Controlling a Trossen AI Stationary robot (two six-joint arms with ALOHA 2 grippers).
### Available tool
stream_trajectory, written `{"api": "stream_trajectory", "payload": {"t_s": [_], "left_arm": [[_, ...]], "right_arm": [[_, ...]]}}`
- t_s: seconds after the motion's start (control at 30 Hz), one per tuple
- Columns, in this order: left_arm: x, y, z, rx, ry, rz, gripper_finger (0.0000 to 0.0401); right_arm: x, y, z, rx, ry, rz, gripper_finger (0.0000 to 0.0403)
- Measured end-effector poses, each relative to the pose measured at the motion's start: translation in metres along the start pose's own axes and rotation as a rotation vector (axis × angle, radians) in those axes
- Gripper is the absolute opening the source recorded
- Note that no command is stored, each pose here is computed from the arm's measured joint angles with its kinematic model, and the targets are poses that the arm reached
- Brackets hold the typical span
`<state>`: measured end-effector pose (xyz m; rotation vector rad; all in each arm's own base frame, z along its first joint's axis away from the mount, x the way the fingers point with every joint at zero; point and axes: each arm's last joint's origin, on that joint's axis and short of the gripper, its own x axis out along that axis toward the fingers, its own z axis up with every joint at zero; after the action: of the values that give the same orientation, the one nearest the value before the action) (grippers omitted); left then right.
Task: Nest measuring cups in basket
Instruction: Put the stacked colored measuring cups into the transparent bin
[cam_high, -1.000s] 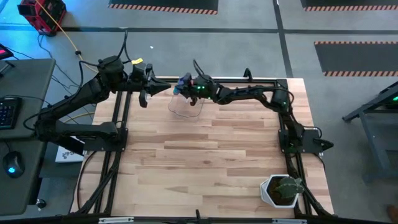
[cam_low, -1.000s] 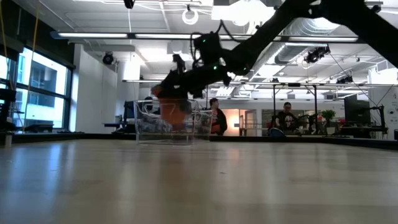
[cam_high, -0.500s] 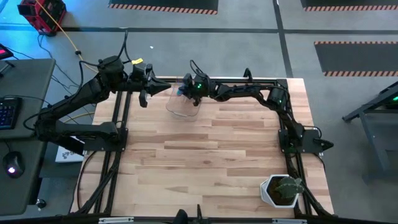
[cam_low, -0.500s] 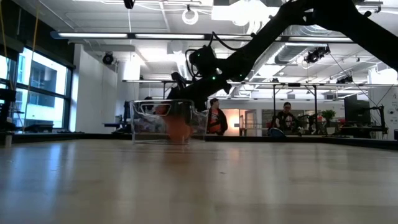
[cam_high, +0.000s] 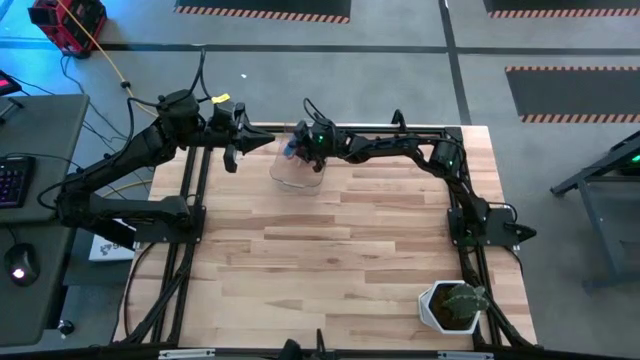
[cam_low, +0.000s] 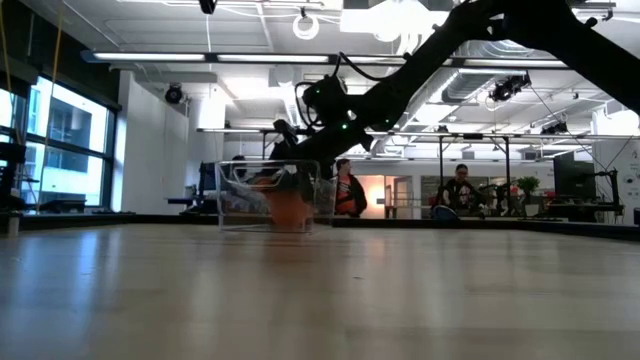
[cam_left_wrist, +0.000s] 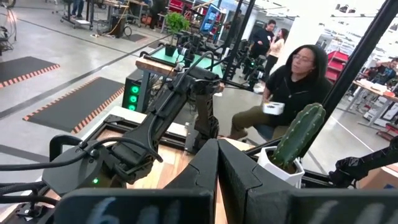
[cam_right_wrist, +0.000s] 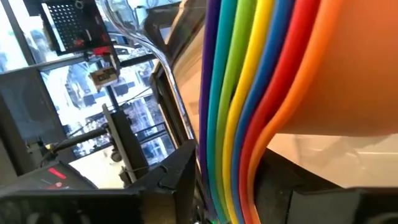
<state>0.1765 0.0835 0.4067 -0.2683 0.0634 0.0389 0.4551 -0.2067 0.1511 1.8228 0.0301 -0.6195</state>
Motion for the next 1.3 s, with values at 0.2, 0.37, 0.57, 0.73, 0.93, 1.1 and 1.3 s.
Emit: {"api": "stream_trajectory", "payload": {"t_s": [0.2,0.37,0.57,0.73,0.93,1.1,1.3], "left_arm": [[0.0,0.0,0.0,0.0,0.0,0.0,0.0],[0.0,0.0,0.0,0.0,0.0,0.0,0.0],[0.0,0.0,0.0,0.0,0.0,0.0,0.0],[0.0,0.0,0.0,0.0,0.0,0.0,0.0],[0.0,0.0,0.0,0.0,0.0,-0.001,0.0],[0.0,0.0,0.0,0.0,0.001,-0.001,0.0],[0.0,0.0,0.0,0.0,0.001,-0.001,0.0]], "right_arm": [[0.0,0.0,-0.001,-0.03,0.025,-0.004,0.0154],[0.0,0.0,-0.001,-0.01,0.044,-0.008,0.0167],[0.0,-0.001,-0.002,0.001,0.059,-0.018,0.0167],[-0.001,-0.006,-0.002,0.002,0.059,-0.075,0.0167],[-0.002,-0.015,0.0,0.007,0.039,-0.172,0.0167],[-0.002,-0.014,0.0,0.004,0.042,-0.168,0.0167],[-0.002,-0.014,0.0,-0.099,0.052,-0.165,0.0167]]}}
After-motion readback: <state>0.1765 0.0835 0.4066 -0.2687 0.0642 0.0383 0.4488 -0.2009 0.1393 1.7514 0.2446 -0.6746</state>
